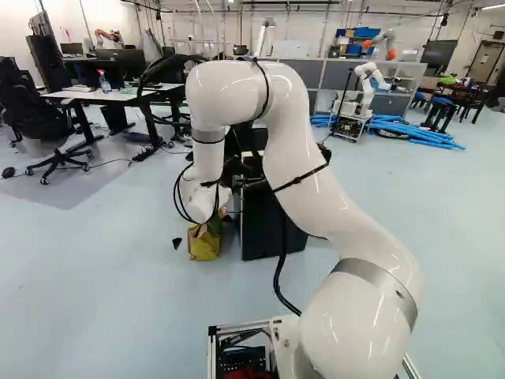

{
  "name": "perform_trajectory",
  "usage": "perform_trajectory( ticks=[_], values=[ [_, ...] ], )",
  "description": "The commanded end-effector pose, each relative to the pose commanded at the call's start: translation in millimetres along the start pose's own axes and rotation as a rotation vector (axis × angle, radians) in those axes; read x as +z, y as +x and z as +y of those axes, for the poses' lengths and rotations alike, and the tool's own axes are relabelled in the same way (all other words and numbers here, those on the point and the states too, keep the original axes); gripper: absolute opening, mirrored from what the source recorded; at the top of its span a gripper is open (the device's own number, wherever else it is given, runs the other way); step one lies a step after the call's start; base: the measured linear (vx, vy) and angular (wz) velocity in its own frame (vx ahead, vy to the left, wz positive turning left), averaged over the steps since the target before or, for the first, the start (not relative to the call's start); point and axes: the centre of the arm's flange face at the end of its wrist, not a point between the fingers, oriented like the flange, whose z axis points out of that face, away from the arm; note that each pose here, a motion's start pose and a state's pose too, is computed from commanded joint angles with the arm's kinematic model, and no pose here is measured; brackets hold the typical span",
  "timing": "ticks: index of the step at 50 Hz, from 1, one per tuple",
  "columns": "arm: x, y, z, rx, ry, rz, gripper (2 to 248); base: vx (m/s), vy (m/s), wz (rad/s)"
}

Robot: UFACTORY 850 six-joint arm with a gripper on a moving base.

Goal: Grab a drink from the fridge

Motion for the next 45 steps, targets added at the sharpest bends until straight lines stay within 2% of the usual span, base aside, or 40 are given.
perform_trajectory(
  ticks=[45],
  values=[
    [16, 4.3, 11.3, -0.003, -0.037, 0.031, 247, 0.0, 0.0, 0.0]
  ],
)
